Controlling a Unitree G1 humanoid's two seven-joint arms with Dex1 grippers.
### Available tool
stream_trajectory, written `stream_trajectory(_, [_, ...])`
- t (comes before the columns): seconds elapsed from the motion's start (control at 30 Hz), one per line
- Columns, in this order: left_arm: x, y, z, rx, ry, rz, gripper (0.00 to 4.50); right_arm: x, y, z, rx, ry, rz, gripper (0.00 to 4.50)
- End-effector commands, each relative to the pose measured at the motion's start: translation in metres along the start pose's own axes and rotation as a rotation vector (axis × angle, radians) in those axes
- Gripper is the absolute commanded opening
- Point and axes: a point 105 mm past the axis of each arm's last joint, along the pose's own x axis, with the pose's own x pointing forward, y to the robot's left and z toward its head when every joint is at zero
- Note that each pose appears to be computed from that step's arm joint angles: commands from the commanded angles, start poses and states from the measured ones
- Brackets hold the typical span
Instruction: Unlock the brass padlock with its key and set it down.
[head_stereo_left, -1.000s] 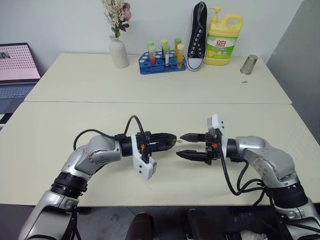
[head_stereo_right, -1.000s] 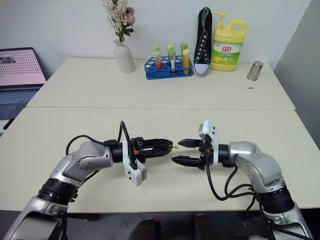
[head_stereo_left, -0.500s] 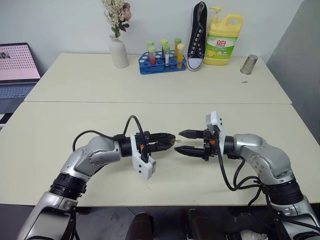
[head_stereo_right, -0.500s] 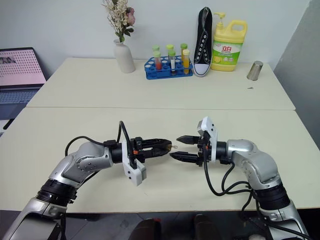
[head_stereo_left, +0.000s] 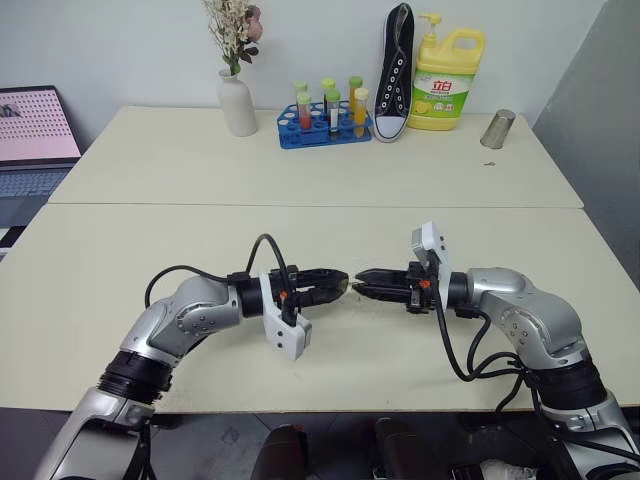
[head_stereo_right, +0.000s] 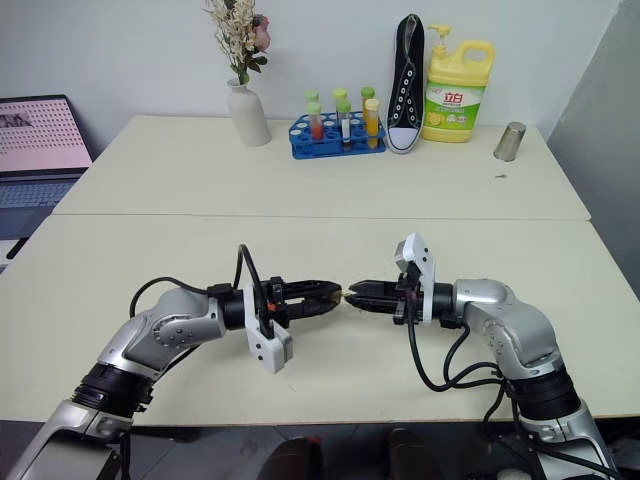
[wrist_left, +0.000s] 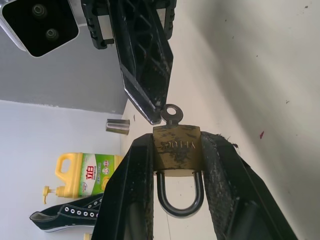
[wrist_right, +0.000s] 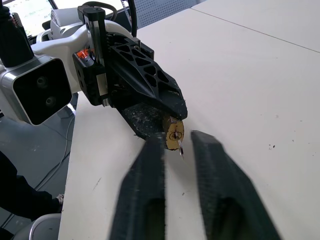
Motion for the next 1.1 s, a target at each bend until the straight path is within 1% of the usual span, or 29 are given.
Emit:
stream_trajectory(0.03, [0.001,0.013,0.006,0.021,-0.024,0.052,0.97,-0.001,0.002,0.013,-0.036,-0.03,0.014,0.0])
stream_trajectory(0.27, [0.001,0.014,0.004,0.02,-0.018,0.054,0.97,-0.001,0.003,0.014,-0.041,-0.033,0.02,0.0])
stream_trajectory(0.33, [0.0,0.014,0.004,0.019,-0.017,0.054,0.97,-0.003,0.001,0.017,-0.033,-0.06,0.012,0.0])
stream_trajectory(0.43, [0.0,0.014,0.003,0.018,-0.013,0.055,0.97,-0.005,-0.005,0.018,-0.032,-0.072,-0.015,0.58])
stream_trajectory(0.53, [0.0,0.014,0.004,0.017,-0.014,0.056,0.97,-0.005,-0.009,0.016,-0.037,-0.063,-0.039,1.57])
stream_trajectory(0.6, [0.001,0.015,0.004,0.015,-0.015,0.058,0.97,-0.004,-0.007,0.013,-0.029,-0.049,-0.023,2.28])
stream_trajectory(0.77, [0.001,0.016,0.005,0.012,-0.014,0.064,0.97,-0.001,-0.003,0.007,-0.003,-0.03,0.003,2.29])
stream_trajectory(1.1, [0.001,0.016,0.009,0.007,-0.018,0.068,0.97,0.003,-0.001,0.006,0.016,-0.028,0.018,2.29])
